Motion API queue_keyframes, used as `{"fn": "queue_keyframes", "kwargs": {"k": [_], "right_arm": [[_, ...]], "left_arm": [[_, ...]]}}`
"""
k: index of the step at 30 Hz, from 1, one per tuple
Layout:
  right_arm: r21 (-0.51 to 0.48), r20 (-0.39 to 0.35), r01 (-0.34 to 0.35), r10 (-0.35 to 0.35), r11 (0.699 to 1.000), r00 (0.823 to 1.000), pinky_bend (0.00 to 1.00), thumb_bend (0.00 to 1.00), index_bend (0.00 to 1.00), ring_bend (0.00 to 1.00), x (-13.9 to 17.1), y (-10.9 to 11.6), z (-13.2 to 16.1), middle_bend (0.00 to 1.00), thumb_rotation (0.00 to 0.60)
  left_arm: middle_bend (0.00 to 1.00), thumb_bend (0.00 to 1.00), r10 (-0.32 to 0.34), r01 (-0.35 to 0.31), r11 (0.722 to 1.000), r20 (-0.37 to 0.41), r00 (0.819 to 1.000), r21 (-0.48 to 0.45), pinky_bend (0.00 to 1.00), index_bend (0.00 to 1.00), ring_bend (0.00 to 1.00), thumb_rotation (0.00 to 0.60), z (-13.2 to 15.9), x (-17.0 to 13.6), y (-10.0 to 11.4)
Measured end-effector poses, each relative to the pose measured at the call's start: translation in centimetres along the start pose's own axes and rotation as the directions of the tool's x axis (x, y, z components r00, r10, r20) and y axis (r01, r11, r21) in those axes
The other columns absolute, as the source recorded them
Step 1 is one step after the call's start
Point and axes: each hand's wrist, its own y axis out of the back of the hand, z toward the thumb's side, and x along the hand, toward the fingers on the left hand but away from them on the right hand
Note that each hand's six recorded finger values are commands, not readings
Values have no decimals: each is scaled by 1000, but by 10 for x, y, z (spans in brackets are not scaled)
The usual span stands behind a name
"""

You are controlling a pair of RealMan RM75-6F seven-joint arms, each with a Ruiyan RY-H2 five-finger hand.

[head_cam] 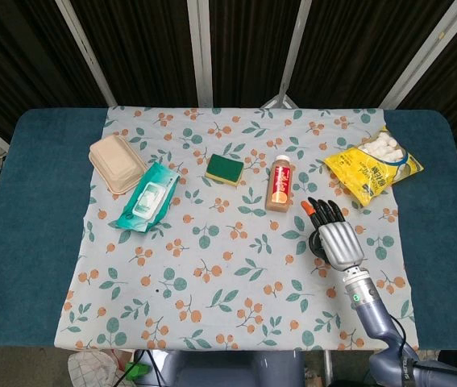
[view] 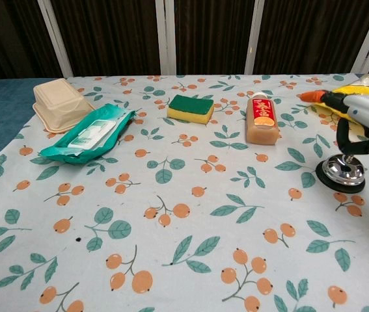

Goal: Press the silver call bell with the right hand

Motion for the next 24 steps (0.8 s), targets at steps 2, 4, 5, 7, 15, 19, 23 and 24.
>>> {"fn": "queue_keyframes", "kwargs": {"k": [2,4,5,7,15,19,23,24], "right_arm": [[4,-8,22,-22,1000,1000,0,1000,50,0,10,17,4,0,600],[11,-8,38,-38,999,999,0,1000,50,0,23,32,6,0,600],[18,-3,50,-50,999,999,0,1000,50,0,33,42,5,0,600],[36,12,68,-69,997,998,0,1000,51,0,50,57,2,0,600],[111,144,104,-120,988,982,0,985,51,0,139,81,-34,0,600],[128,187,94,-117,987,975,0,978,50,0,160,79,-53,0,600],[168,211,93,-128,982,969,0,978,50,0,168,80,-70,0,600],[173,215,95,-131,980,968,0,978,51,0,168,80,-72,0,600]], "left_arm": [[0,467,-1,1,1000,1,1000,-1,73,35,0,600,0,-1,0],[0,467,-3,3,1000,4,1000,-3,73,35,0,600,1,-1,0],[0,467,-4,4,1000,6,1000,-3,73,35,0,600,1,-1,0],[0,467,-6,6,1000,9,1000,-2,73,35,0,600,1,-2,-1],[0,467,-5,5,1000,17,1000,-7,73,27,0,600,3,-2,0],[0,467,-6,6,1000,26,1000,-4,73,24,0,600,4,-2,-1],[0,467,-7,7,1000,36,999,-2,73,24,0,600,6,-2,-1],[0,467,-7,7,1000,39,999,-1,73,24,0,600,6,-2,-2]]}}
